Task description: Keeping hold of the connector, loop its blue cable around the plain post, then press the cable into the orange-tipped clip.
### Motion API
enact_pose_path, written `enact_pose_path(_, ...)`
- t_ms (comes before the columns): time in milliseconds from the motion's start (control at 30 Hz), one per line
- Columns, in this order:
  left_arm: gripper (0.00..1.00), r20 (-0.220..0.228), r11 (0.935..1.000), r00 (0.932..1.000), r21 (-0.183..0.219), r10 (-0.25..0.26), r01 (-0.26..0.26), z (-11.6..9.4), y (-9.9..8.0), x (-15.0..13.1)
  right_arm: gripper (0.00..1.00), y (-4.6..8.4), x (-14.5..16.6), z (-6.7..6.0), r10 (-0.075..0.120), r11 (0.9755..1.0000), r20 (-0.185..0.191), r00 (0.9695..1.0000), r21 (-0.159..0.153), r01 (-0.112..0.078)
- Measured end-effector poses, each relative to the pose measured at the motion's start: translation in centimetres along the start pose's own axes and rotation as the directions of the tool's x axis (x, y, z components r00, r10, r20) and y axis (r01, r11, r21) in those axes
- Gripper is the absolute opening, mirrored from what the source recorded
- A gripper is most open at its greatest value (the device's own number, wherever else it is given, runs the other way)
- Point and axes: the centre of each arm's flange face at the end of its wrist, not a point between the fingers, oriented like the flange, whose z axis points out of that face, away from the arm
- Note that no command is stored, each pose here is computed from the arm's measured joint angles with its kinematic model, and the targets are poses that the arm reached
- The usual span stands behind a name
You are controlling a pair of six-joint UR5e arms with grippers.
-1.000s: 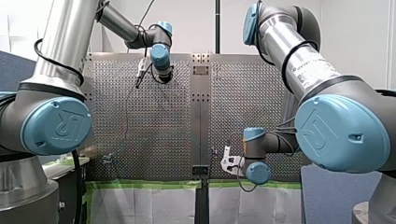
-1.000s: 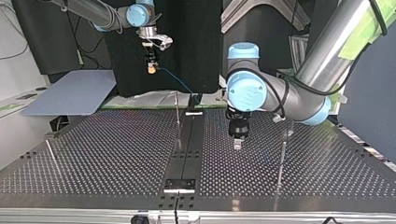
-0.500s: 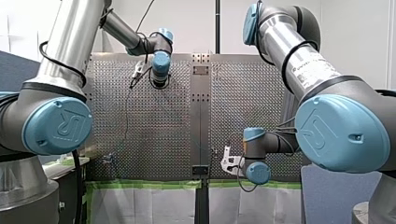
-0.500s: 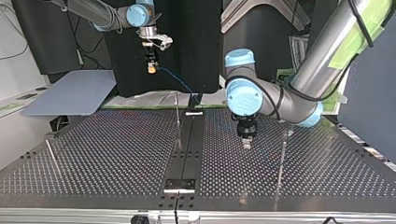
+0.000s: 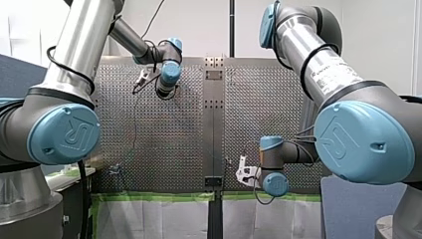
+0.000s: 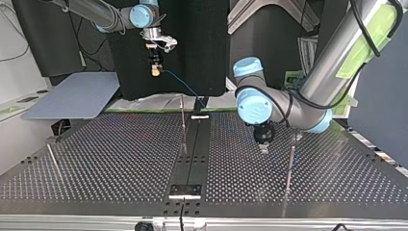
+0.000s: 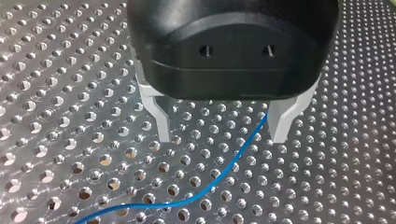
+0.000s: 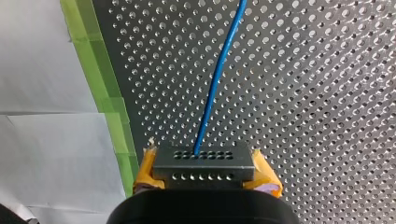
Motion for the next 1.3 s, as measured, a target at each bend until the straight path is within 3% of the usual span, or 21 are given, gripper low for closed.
enact_pose_path(333, 1.00, -0.011, 0.9994, 0.9997, 0.028, 0.021, -0.021, 1.3, -1.8, 1.0, 0.00, 0.0, 0.0, 0.0, -0.001, 1.0000, 0.000, 1.0000, -0.001, 0.001)
enact_pose_path(967, 1.00, -0.050, 0.9991, 0.9983, 0.030, 0.030, -0.028, 4.1, -4.5, 4.0, 0.00, 0.0, 0.0, 0.0, 0.000, 1.0000, -0.001, 1.0000, -0.001, 0.000)
enact_pose_path(1300, 1.00, -0.050, 0.9994, 0.9987, 0.035, -0.002, 0.004, 5.0, -6.6, 5.5, 0.00, -0.1, 0.0, 0.0, 0.002, 1.0000, -0.004, 1.0000, 0.002, -0.002)
